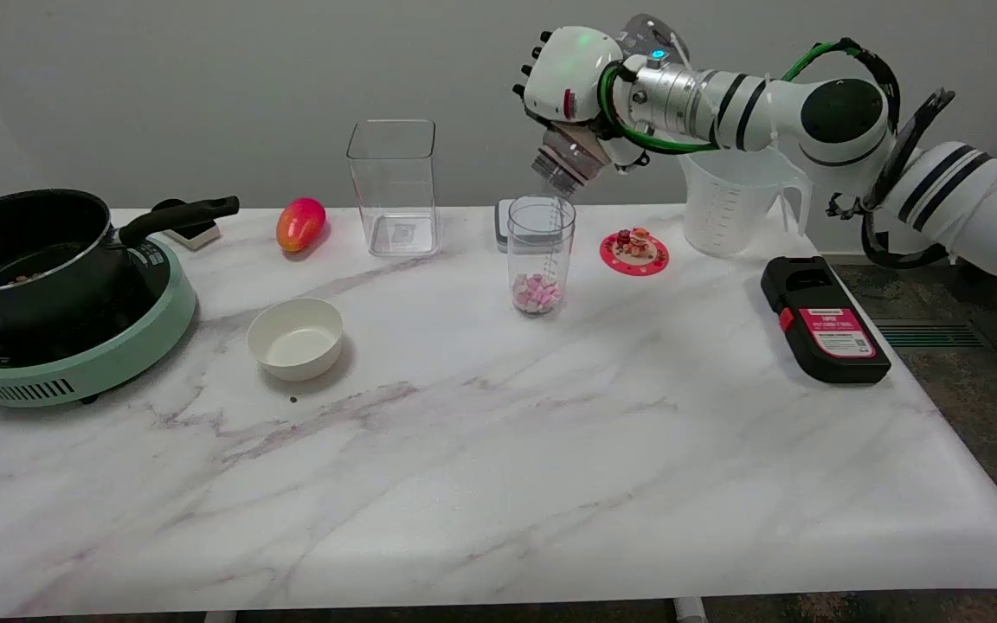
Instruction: Place the bottle onto the table.
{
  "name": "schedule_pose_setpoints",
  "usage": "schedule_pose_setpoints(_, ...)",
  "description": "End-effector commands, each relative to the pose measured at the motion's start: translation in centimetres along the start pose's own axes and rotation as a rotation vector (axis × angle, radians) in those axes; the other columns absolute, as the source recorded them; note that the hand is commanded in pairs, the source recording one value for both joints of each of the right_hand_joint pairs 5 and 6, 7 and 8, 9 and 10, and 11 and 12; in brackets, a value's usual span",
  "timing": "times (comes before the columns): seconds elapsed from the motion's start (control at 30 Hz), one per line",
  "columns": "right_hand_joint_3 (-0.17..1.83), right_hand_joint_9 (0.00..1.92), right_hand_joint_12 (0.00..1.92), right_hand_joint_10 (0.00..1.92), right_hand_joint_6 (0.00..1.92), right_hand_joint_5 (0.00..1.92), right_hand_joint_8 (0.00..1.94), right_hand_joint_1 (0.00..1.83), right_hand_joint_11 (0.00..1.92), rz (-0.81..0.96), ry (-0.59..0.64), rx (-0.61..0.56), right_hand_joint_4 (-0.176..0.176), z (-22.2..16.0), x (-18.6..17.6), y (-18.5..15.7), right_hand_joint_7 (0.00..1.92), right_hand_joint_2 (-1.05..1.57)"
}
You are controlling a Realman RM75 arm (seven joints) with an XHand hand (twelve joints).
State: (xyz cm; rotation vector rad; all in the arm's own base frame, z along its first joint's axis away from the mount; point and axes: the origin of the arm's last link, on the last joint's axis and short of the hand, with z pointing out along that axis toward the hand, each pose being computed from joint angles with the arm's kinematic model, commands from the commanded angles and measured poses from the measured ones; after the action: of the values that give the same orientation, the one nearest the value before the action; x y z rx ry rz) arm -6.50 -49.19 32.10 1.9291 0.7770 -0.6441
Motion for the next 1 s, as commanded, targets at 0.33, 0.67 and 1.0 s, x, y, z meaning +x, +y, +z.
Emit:
schedule_pose_setpoints(0.33, 1.25, 1.37, 1.16, 1.37, 1.34, 1.34, 1.49, 1.53, 1.16, 0.574, 0.168, -0.583, 0.000, -15.5, -2.3, 7.0, 1.49, 0.58)
schedule_pose_setpoints(0.67, 1.35, 1.36, 1.16, 1.36, 1.31, 1.31, 1.48, 1.54, 1.16, 1.155, 0.140, -0.766, 0.000, -21.3, -6.9, -1.8, 1.48, 0.48)
schedule_pose_setpoints(1.0, 1.25, 1.40, 1.19, 1.40, 1.35, 1.35, 1.52, 1.51, 1.19, 1.602, 0.215, -0.709, 0.000, -20.3, -11.2, -9.0, 1.52, 0.62)
